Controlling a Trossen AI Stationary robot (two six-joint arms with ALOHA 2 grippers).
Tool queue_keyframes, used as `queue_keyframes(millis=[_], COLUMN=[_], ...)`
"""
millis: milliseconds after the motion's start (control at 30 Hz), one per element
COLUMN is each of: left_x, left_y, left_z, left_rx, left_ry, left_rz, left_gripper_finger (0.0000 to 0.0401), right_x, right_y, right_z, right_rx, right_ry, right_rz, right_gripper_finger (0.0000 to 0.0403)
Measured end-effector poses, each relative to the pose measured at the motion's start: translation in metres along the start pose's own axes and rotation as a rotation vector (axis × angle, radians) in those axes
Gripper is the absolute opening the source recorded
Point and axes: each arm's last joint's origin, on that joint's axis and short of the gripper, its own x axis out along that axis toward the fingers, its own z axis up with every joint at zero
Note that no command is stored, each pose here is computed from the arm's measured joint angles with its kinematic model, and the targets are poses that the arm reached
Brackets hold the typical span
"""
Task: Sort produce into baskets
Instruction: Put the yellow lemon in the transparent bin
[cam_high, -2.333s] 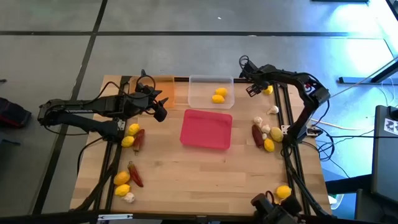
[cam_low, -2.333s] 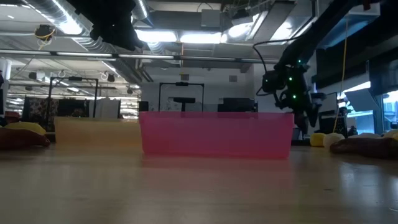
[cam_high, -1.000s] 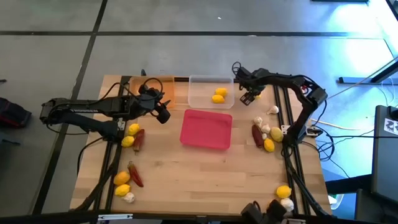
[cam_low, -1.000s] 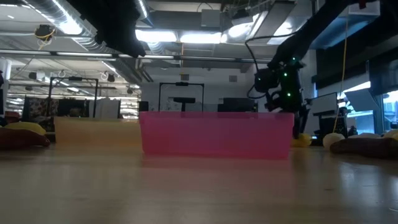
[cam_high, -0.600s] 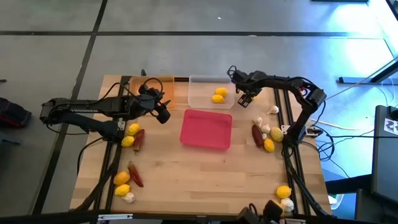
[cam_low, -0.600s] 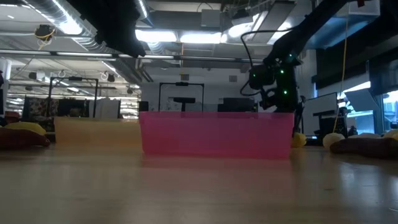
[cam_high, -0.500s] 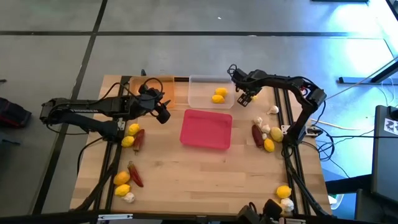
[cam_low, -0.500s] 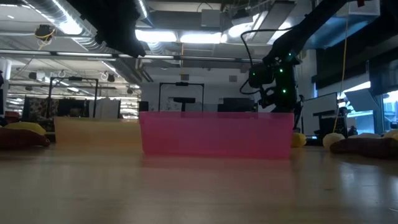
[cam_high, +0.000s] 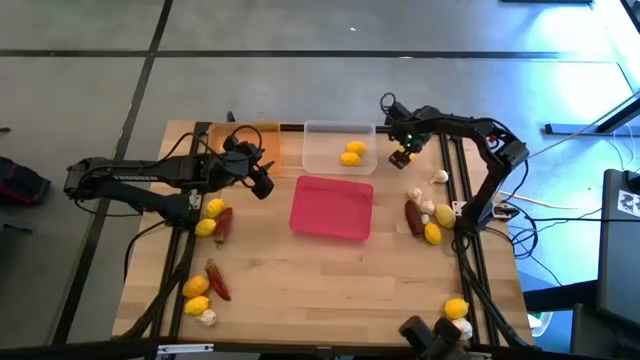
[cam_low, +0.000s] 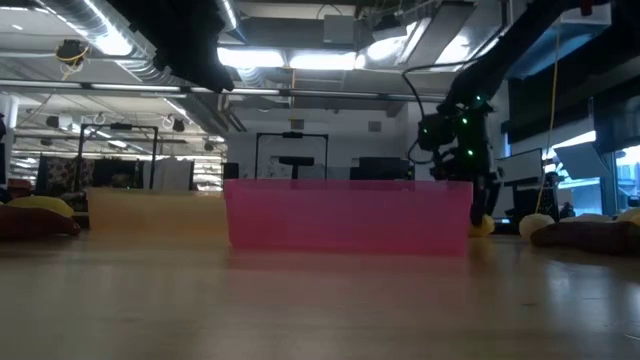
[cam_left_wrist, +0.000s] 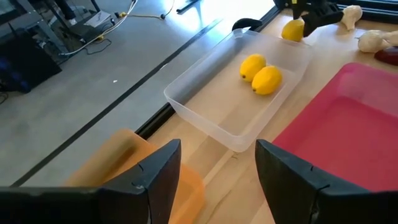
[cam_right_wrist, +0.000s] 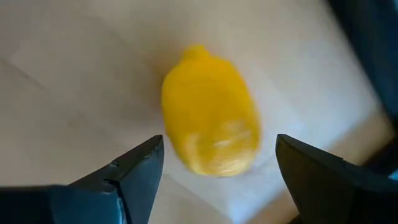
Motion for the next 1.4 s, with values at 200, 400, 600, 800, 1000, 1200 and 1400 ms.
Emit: queue_keyframes(millis=[200,400,600,800,1000,1200,1400], left_x=[0.0,0.0,0.0,0.0,0.0,0.0,0.0], left_y=[0.0,0.0,0.0,0.0,0.0,0.0,0.0], left_z=[0.0,0.0,0.0,0.0,0.0,0.0,0.0], left_rx=[0.003,-0.002,-0.021,-0.005,-0.004,0.003,0.003], left_ry=[0.0,0.0,0.0,0.0,0.0,0.0,0.0], left_rz=[0.0,0.0,0.001,0.002,0.002,0.002,0.002], left_gripper_finger=[0.0203,0.0203,0.0203,0.0203,0.0203,0.0203,0.0203], right_x=[0.011,0.011,0.001,-0.038,-0.072,-0.088,-0.085], right_y=[0.003,0.003,0.004,0.009,0.026,0.048,0.057], right_z=[0.0,0.003,0.001,0.005,0.017,0.035,0.054], right_rx=[-0.011,-0.016,-0.025,-0.044,-0.092,-0.142,-0.145], right_ry=[-0.073,-0.103,-0.121,-0.238,-0.423,-0.648,-0.779], right_rz=[0.07,0.063,0.052,0.016,0.044,0.066,0.065], right_gripper_finger=[0.0302,0.0241,0.0154,0.0156,0.0171,0.0167,0.0168])
